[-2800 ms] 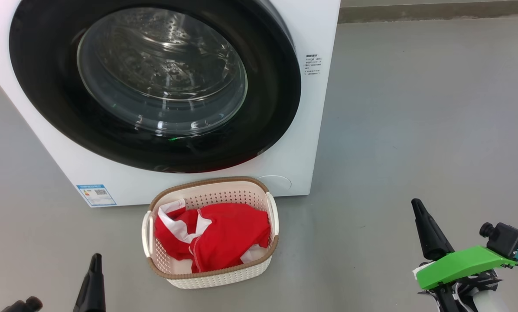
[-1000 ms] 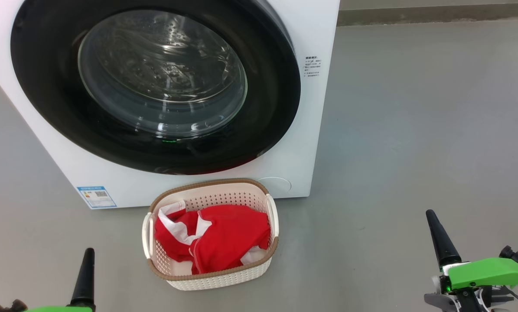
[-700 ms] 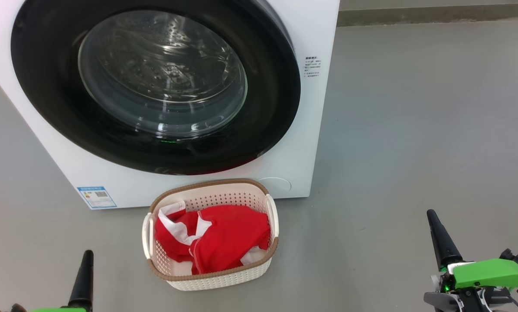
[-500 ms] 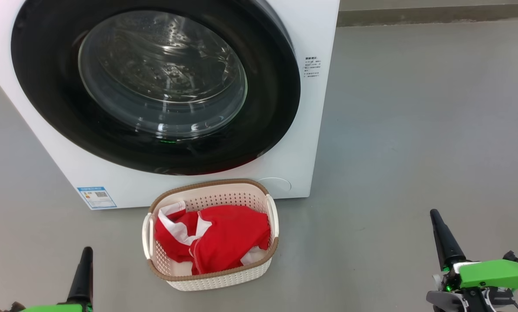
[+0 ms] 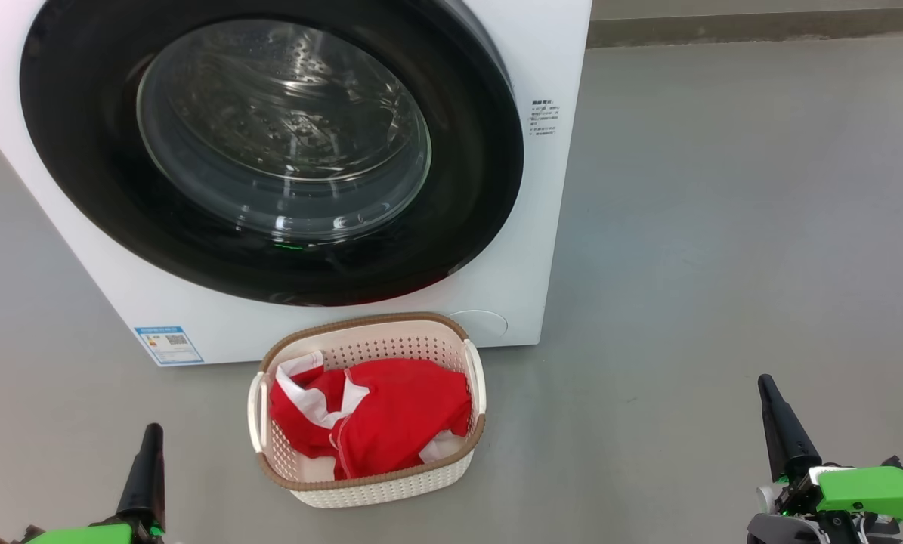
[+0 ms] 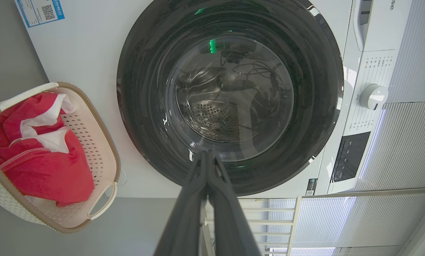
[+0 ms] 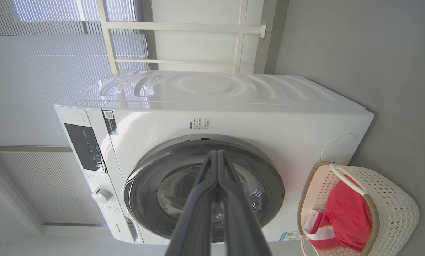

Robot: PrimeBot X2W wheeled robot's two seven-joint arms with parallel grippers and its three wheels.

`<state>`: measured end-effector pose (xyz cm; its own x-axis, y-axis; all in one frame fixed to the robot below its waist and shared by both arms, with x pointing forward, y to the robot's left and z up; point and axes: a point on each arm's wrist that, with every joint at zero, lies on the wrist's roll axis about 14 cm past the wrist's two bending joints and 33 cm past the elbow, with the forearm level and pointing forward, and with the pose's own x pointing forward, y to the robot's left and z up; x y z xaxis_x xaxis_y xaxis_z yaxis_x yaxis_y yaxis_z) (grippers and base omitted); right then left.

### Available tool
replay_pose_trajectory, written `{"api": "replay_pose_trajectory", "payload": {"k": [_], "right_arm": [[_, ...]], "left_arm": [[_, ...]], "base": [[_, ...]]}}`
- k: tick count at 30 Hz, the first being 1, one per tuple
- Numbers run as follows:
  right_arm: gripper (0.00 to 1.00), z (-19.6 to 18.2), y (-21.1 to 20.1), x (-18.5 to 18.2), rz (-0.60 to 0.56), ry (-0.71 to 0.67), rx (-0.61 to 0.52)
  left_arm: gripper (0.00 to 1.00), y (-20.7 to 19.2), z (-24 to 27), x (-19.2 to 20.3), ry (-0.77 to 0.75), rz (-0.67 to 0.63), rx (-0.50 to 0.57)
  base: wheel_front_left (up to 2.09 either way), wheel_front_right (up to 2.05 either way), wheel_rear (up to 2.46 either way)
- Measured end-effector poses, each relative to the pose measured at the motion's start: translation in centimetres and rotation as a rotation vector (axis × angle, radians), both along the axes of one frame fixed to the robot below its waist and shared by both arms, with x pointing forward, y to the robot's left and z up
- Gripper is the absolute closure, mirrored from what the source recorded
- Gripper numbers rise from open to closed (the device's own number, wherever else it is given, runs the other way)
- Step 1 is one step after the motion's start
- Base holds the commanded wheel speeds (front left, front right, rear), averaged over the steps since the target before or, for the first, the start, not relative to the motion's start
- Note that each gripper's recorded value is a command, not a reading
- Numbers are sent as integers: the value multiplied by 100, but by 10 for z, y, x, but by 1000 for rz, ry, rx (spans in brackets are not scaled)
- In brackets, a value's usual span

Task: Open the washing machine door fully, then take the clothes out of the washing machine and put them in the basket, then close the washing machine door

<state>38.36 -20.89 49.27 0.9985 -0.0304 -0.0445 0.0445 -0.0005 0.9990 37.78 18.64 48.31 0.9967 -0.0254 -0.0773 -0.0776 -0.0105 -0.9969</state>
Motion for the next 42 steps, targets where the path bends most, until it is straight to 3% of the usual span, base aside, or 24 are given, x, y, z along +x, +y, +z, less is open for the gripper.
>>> {"api": "replay_pose_trajectory", "payload": {"k": [42], "right_arm": [[100,0,-1,0,-2,2,2]], "left_arm": [[100,0,1,1,-3,0,-1]], "base": [[0,0,0]]}}
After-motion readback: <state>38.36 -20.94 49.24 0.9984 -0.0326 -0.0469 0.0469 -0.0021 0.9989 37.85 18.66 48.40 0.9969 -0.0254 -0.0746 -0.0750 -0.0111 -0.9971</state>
